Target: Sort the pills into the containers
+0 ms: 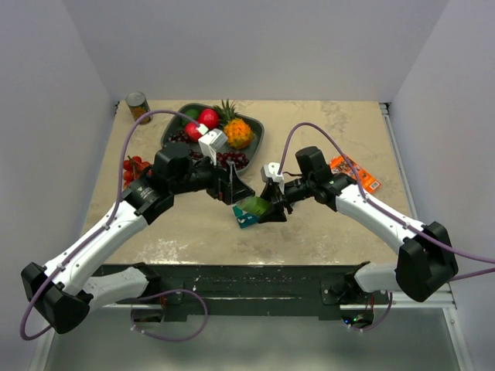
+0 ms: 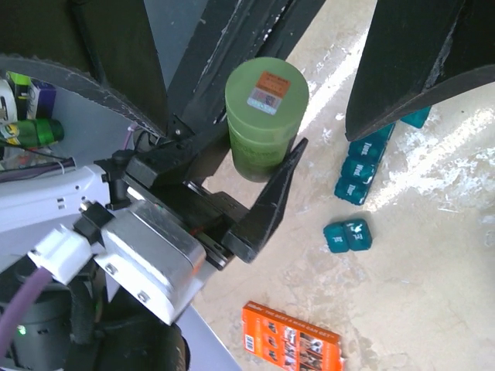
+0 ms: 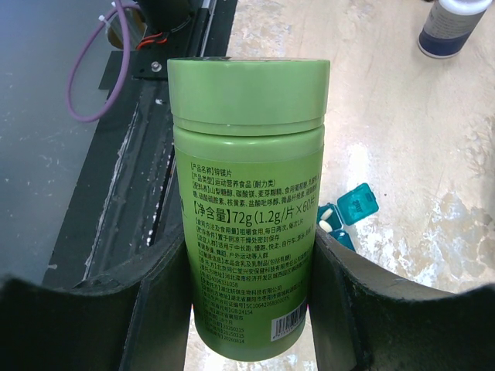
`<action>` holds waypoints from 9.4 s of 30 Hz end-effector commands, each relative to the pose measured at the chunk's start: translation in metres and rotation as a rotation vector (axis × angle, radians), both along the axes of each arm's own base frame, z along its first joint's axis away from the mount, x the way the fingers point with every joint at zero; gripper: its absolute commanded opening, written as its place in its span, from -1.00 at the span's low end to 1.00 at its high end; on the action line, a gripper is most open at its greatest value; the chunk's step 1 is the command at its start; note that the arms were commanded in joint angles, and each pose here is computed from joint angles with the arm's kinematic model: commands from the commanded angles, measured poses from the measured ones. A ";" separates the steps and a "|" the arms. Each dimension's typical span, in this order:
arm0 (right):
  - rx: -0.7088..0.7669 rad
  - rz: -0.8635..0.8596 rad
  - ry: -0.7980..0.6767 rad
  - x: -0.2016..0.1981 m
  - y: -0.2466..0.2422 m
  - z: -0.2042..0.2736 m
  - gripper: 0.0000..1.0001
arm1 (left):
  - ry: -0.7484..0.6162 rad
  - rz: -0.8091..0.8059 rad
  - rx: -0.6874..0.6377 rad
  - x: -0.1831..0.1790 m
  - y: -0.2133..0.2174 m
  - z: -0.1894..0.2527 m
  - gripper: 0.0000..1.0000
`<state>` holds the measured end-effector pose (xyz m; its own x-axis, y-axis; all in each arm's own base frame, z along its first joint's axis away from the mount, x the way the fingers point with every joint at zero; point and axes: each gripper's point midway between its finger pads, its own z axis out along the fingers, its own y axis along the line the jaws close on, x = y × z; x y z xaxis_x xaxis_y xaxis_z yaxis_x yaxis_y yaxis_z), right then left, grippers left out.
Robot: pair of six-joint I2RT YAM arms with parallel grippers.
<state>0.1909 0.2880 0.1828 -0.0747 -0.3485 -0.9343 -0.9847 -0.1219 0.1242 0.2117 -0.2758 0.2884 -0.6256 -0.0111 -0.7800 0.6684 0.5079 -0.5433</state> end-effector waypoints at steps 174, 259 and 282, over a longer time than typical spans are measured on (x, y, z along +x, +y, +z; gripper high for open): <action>0.061 0.046 -0.047 0.004 0.007 0.021 -1.00 | -0.843 -0.373 0.019 -0.008 -0.002 -0.006 0.98; 0.031 -0.365 -0.155 0.074 -0.028 0.038 0.98 | 0.351 1.173 0.570 0.120 0.297 -0.167 0.61; -0.043 -1.329 -0.283 0.139 -0.196 0.149 0.98 | -0.274 0.310 0.002 0.056 0.141 0.039 0.99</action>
